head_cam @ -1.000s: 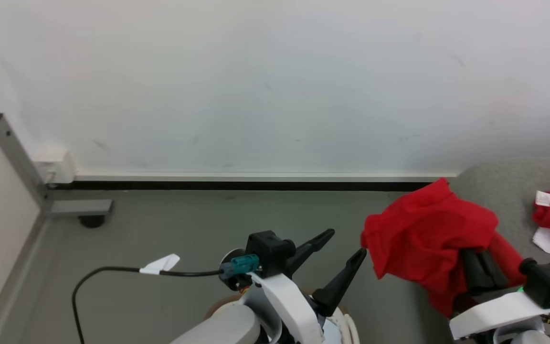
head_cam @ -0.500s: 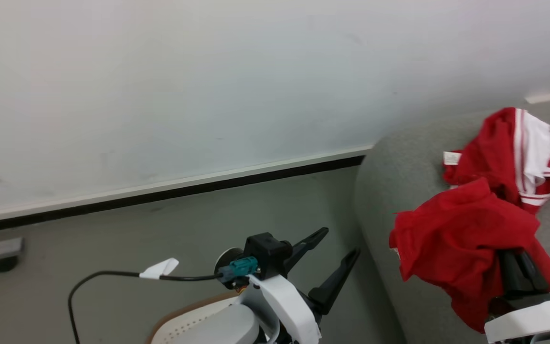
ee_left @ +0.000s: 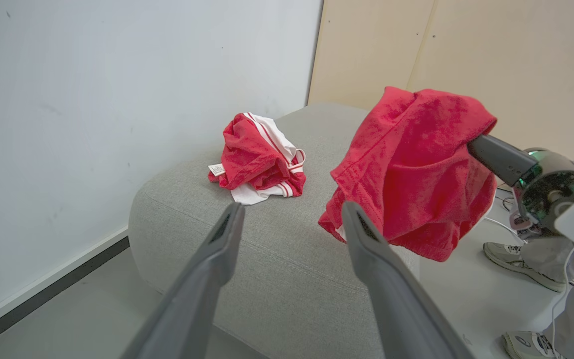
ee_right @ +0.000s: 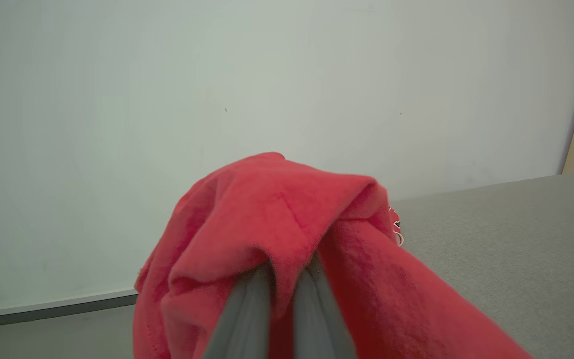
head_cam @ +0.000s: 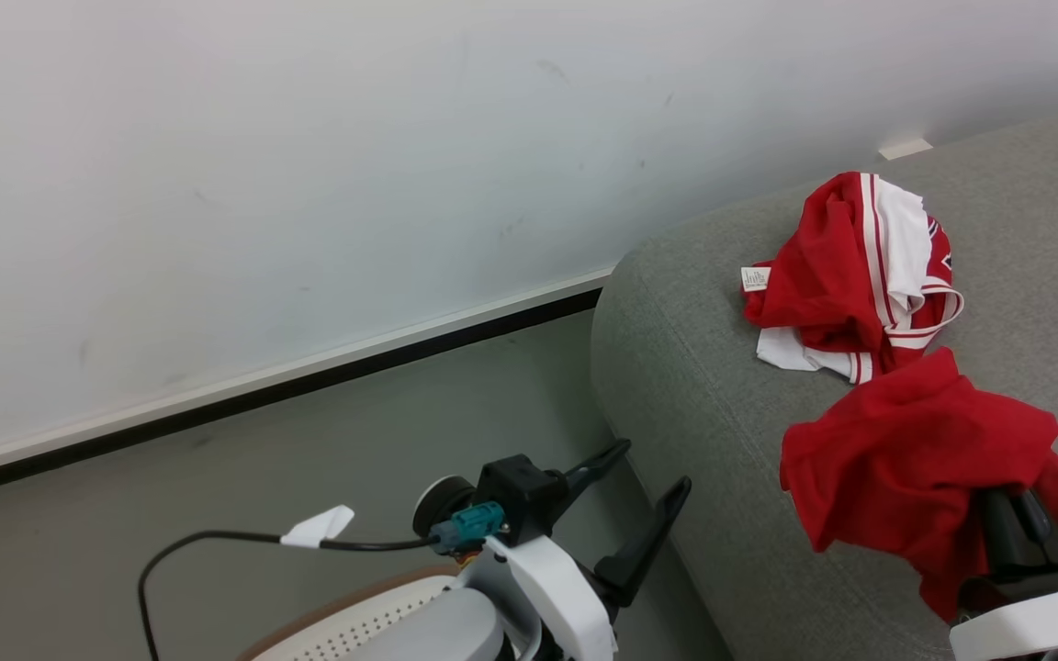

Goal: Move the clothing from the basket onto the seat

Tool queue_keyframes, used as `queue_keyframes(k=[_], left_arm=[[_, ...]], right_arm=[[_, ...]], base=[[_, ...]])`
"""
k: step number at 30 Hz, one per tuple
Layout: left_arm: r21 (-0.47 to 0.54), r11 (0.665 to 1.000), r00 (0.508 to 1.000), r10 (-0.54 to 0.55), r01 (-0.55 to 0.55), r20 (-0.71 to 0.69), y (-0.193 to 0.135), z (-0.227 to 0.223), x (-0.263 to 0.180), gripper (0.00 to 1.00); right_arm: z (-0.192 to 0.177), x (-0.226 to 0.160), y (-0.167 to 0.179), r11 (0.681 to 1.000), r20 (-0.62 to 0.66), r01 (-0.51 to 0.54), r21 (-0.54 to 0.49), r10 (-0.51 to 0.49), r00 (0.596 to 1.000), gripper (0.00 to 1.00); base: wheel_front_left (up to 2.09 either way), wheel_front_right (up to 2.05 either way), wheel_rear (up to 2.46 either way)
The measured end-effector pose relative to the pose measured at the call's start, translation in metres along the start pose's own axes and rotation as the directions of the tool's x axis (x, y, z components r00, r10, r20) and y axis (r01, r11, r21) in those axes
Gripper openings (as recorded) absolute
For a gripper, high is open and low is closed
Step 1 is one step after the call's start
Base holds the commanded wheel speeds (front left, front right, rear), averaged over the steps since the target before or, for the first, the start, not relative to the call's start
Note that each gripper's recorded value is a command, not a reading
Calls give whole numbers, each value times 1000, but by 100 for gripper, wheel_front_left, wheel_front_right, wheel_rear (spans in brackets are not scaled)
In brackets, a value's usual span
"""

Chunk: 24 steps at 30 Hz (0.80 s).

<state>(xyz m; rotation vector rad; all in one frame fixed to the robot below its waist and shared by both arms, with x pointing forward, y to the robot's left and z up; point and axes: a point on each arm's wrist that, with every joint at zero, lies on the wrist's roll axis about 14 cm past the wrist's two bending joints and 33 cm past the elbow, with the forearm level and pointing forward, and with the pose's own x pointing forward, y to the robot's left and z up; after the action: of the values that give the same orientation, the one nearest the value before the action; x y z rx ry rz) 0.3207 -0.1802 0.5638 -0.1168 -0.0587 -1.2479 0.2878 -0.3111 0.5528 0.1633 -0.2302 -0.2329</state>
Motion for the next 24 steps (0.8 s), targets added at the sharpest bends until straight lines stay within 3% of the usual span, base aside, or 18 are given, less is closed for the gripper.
queue_keyframes(k=[13, 22, 24], left_arm=[[11, 1000, 1000, -6, 6, 12, -2, 0, 0, 100], [-15, 1000, 999, 21, -21, -25, 25, -23, -6, 100], [-16, 999, 999, 28, -29, -31, 38, -26, -6, 100]], right_arm=[[8, 8, -4, 1000, 9, -18, -20, 18, 1000, 0], [27, 61, -26, 985, 7, -36, -166, 37, 999, 0], [28, 77, -36, 968, -18, -41, -249, 38, 999, 0]], base=[[0, 0, 0], [0, 0, 0], [0, 0, 0]])
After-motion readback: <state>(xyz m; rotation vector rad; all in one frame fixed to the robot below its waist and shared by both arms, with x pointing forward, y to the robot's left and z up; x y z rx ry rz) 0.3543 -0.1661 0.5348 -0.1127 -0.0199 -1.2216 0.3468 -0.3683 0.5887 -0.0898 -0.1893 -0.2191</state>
